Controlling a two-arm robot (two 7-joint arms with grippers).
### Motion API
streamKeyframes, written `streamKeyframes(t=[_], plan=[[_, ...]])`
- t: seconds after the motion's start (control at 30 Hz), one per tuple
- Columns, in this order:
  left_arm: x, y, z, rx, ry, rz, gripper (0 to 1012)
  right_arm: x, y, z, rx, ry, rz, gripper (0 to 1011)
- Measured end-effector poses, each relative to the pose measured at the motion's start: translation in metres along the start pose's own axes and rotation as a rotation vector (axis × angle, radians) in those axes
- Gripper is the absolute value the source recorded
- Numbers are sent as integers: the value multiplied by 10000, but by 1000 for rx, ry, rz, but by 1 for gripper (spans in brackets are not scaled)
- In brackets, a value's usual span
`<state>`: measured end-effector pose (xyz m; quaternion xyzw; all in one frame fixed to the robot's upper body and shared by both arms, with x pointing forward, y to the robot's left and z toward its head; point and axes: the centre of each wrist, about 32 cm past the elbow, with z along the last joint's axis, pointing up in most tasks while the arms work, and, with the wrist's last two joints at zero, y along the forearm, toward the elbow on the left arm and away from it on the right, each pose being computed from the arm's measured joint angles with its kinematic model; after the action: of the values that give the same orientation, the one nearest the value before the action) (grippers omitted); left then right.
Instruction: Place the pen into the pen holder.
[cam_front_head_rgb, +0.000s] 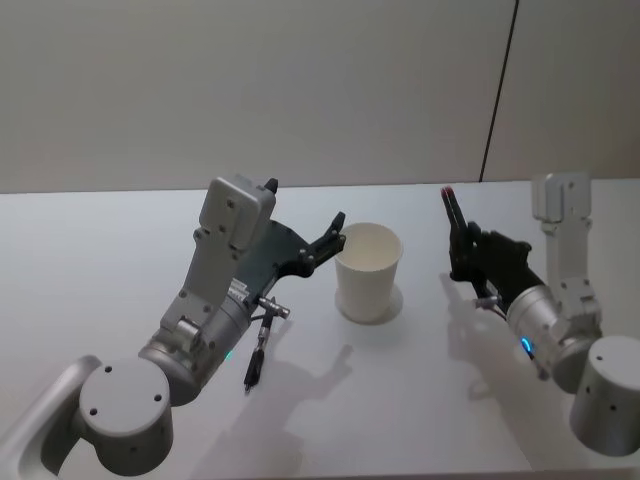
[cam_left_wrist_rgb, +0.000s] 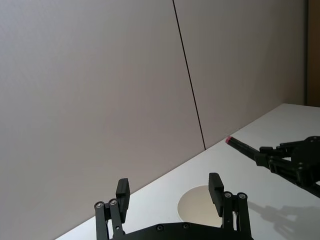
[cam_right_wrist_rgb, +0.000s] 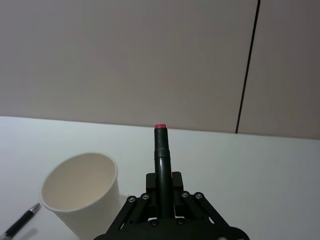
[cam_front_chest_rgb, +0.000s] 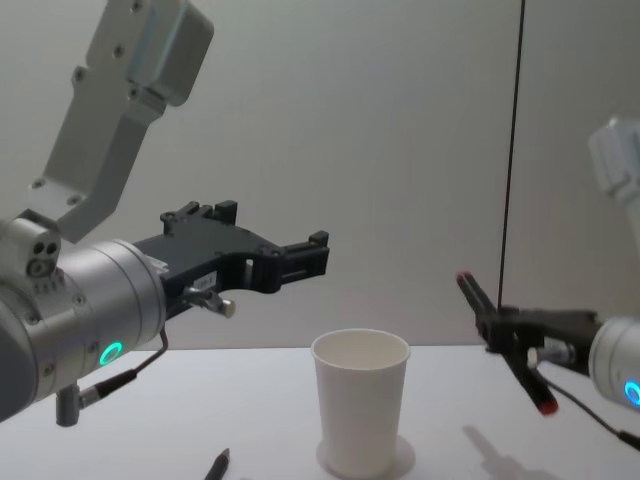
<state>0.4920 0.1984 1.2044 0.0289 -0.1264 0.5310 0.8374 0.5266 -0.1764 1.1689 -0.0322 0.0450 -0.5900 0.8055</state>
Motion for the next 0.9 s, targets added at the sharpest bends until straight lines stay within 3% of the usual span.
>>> streamKeyframes(t=[0.5,0.73,0.9], plan=[[0,0,0,0,0,0,1004,30,129,103,246,-38,150,168],[0,0,0,0,0,0,1004,19,297,108,325,-72,202,168],[0,0,0,0,0,0,1004,8,406,88,352,-93,221,168]])
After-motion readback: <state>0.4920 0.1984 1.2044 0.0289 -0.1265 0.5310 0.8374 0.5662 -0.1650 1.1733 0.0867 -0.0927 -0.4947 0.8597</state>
